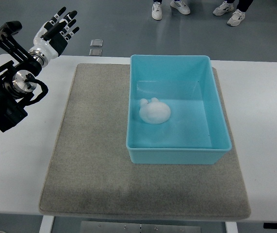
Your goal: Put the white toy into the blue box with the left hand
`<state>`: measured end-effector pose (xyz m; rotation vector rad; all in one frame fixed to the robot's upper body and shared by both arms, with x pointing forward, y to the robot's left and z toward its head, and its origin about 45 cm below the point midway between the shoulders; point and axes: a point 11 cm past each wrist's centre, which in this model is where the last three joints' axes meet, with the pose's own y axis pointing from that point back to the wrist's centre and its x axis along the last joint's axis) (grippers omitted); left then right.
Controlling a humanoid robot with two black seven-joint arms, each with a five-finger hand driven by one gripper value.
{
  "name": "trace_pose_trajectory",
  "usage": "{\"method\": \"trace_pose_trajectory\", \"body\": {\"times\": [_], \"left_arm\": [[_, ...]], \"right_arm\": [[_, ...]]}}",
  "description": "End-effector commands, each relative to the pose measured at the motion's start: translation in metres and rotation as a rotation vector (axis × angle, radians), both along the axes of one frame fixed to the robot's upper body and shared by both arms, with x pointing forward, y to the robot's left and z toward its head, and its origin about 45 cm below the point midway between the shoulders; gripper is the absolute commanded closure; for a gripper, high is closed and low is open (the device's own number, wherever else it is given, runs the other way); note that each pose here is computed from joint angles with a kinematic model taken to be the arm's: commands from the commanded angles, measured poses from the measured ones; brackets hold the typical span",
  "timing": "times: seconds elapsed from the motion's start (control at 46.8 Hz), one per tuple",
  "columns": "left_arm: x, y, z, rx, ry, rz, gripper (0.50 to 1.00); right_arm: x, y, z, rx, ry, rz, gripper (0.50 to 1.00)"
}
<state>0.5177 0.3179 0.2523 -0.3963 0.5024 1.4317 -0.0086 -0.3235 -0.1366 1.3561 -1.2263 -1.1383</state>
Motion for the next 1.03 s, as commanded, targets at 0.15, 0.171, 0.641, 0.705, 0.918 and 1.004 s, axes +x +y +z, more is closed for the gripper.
{"method": "trace_pose_trajectory", "body": {"times": [0.15, 0.171, 0.641, 0.705, 0.918, 1.004], "left_arm": [[-0.0001, 0.0001, 0.0, 0.001, -0.001, -0.002, 0.512], [-0.0001, 0.0001, 0.0, 0.001, -0.001, -0.002, 0.512], [-0.0001, 0.0017, -0.0002, 0.003, 0.0, 0.002, 0.51], [-0.0001, 0.0017, -0.0002, 0.003, 0.0, 0.002, 0.51], [-0.0001, 0.0017, 0.0, 0.001, -0.001, 0.003, 0.508], [-0.0001, 0.0017, 0.0, 0.001, -0.001, 0.003, 0.51]], "right_arm": [[0.0, 0.0, 0.0, 0.0, 0.0, 0.0, 0.564], [0.0, 0.0, 0.0, 0.0, 0.0, 0.0, 0.564], [0.0003, 0.0036, -0.0001, 0.017, -0.001, -0.003, 0.564], [-0.0009, 0.0053, -0.0002, 0.024, 0.002, 0.006, 0.564], [-0.0045, 0.0058, -0.0003, 0.026, 0.008, 0.003, 0.564], [-0.0064, 0.0058, -0.0003, 0.026, 0.012, 0.005, 0.564]]}}
